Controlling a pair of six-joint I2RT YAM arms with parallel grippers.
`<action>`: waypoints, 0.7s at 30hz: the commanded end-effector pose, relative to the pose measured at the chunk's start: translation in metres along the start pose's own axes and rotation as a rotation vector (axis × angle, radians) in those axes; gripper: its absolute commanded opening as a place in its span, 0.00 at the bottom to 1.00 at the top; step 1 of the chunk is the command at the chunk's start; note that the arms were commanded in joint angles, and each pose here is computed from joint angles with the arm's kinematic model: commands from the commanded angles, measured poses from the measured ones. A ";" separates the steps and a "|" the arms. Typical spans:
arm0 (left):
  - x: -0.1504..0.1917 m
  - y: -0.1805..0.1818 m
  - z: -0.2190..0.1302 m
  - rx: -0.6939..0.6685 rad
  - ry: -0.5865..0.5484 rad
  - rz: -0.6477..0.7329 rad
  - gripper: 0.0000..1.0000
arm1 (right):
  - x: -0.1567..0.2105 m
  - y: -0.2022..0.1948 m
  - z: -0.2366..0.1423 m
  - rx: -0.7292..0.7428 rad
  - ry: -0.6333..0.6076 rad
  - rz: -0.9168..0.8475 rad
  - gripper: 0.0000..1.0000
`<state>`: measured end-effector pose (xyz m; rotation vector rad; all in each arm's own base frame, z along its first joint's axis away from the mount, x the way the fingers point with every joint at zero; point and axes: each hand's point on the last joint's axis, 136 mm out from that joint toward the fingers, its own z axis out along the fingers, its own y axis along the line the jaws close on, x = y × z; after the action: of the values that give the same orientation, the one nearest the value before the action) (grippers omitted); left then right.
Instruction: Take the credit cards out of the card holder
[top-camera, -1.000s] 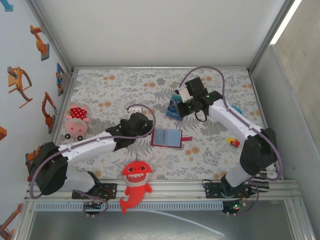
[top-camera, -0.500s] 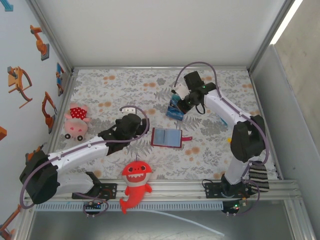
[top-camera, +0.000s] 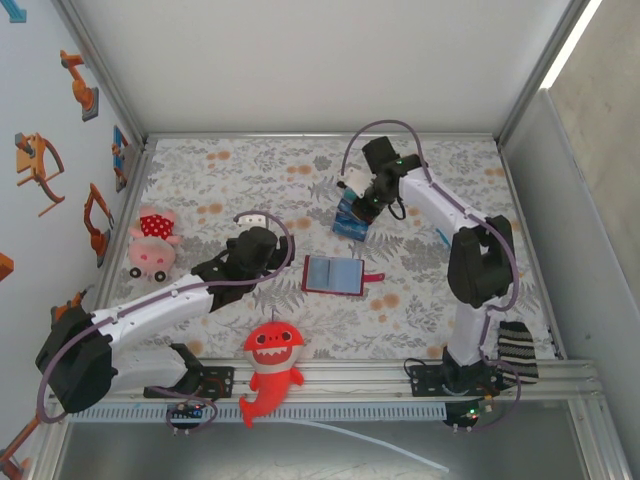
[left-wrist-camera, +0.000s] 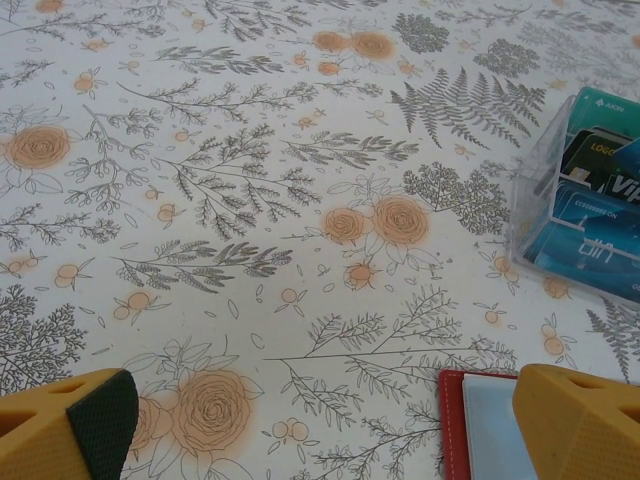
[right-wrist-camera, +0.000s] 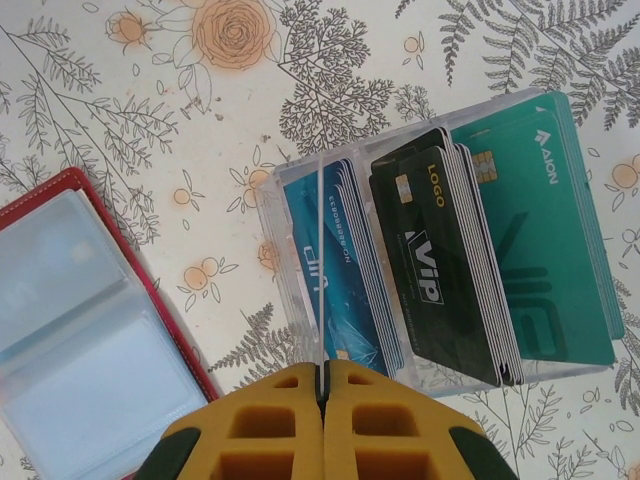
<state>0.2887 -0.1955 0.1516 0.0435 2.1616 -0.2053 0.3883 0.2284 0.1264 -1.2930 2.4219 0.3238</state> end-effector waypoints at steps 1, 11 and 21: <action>-0.002 0.001 -0.002 0.009 -0.007 -0.005 0.97 | 0.002 -0.004 0.001 -0.008 0.034 -0.030 0.00; -0.002 0.002 0.003 0.002 -0.002 -0.002 0.97 | 0.006 -0.014 0.019 -0.018 0.093 -0.036 0.00; -0.005 0.000 0.005 0.004 -0.004 -0.003 0.97 | 0.015 -0.007 0.031 -0.074 0.126 -0.030 0.00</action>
<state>0.2919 -0.1927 0.1494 0.0329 2.1673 -0.2011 0.3965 0.2261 0.0941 -1.4028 2.4988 0.3064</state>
